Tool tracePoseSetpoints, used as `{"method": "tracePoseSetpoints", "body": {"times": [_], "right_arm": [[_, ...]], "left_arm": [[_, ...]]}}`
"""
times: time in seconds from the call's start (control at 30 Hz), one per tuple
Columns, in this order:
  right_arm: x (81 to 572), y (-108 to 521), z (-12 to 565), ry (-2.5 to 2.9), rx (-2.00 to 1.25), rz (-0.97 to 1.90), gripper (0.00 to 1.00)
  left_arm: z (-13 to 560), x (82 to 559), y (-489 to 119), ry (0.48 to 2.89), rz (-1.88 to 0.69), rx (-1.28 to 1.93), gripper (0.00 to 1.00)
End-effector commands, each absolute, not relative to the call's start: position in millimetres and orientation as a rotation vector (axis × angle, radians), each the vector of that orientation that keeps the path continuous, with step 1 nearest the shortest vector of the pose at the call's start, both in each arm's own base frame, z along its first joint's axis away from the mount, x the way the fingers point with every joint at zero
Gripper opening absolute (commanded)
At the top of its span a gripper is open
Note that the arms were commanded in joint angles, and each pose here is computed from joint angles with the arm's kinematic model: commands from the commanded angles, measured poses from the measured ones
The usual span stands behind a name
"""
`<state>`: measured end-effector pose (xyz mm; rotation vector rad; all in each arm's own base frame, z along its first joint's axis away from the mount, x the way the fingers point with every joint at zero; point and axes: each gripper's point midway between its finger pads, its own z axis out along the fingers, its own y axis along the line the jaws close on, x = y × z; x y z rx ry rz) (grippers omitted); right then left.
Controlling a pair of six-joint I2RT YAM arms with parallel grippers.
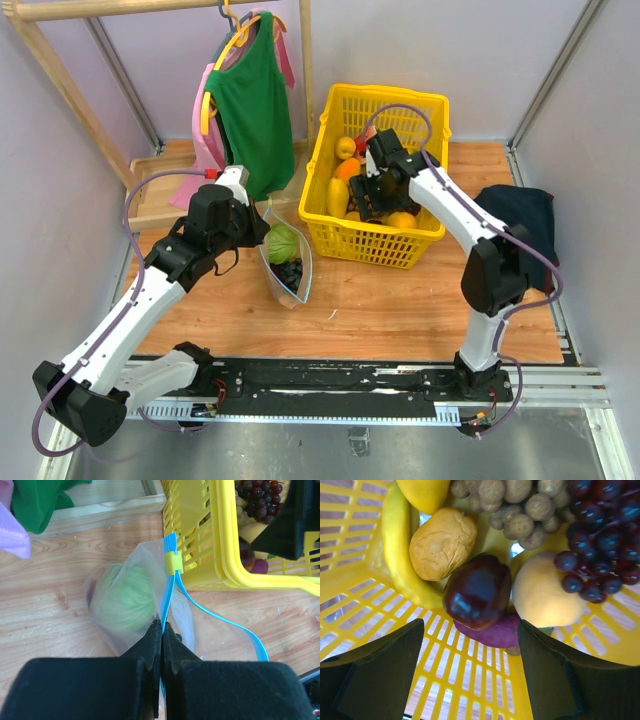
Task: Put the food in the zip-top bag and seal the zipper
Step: Pick up the fake fruit from the bin.
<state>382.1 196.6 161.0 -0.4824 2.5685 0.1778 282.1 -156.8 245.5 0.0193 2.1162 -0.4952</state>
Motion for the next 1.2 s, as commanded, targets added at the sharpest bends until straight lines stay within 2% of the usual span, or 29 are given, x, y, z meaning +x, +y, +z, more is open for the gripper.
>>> {"method": "tracePoseSetpoints", "body": {"times": [0.0,0.2,0.57,0.97,1.03,1.17], "right_arm": [[377,195,139,2.681,-0.544,0.194,0.77],[378,192,93,2.792,-0.556,0.147,0.78],[377,179,45,2.896,-0.548,0.054,0.80],[376,181,32,2.918,-0.560,0.081,0.84],[377,181,34,2.912,-0.560,0.080,0.81],[379,182,50,2.877,-0.541,0.092,0.67]], "left_arm": [[260,289,-155,2.051,-0.504,0.007,0.00],[260,289,-154,2.052,-0.500,0.003,0.00],[258,289,-154,2.057,-0.501,0.005,0.00],[258,289,-155,2.056,-0.505,0.006,0.00],[258,289,-155,2.055,-0.505,0.007,0.01],[258,289,-155,2.056,-0.507,0.007,0.00]]}}
